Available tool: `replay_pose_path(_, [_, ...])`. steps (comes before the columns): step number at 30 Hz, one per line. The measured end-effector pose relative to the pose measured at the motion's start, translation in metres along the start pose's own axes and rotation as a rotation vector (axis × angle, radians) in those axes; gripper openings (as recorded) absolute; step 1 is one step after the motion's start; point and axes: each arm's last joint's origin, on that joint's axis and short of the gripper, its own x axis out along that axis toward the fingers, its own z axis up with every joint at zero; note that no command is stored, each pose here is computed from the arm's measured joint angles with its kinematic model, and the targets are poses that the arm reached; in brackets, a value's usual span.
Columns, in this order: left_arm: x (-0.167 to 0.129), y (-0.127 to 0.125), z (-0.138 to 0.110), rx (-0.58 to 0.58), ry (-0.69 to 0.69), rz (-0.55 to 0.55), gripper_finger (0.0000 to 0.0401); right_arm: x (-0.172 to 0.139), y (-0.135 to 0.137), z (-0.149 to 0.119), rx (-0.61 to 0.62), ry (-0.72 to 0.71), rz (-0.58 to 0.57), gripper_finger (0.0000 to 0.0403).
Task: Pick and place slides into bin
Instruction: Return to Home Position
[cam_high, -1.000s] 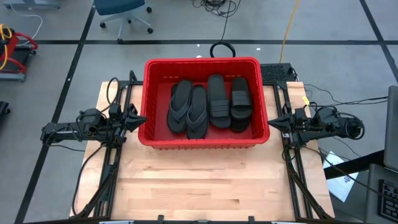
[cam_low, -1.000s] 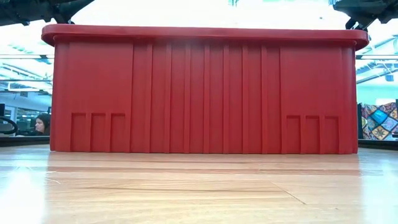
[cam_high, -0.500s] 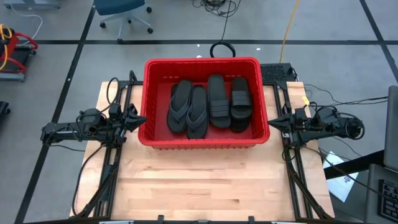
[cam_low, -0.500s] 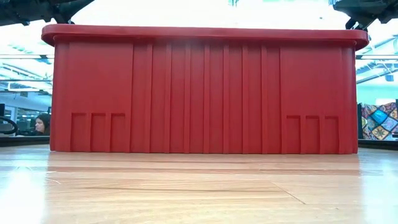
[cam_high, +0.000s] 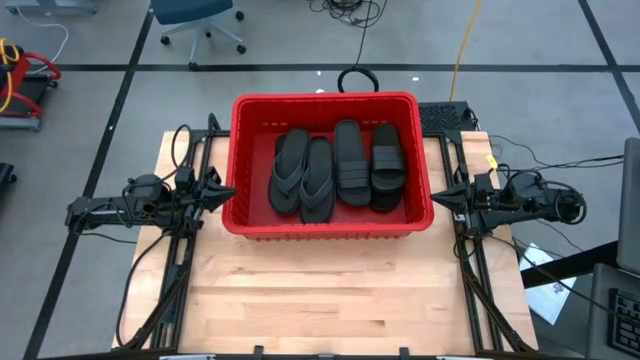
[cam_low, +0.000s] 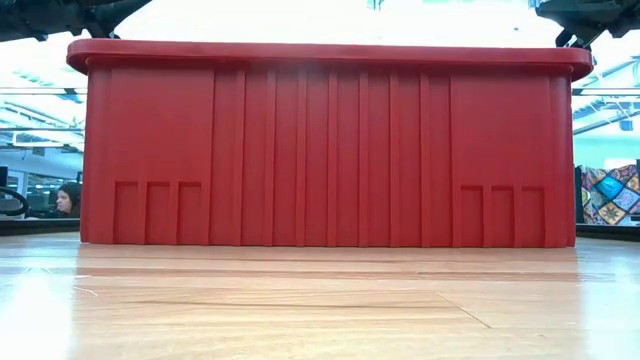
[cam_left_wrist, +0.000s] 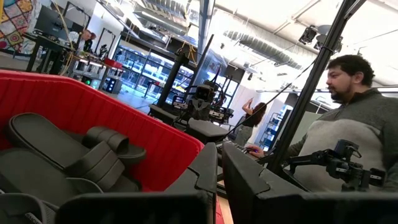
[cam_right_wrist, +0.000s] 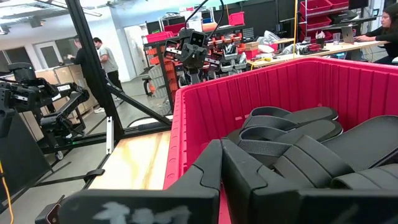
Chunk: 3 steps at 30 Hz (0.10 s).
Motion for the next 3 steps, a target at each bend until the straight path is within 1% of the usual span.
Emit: replay_pose_path(3, [0.0, 0.0, 0.0, 0.0, 0.0, 0.0, 0.0021, 0.0, 0.0, 0.0, 0.0, 0.0, 0.0, 0.0])
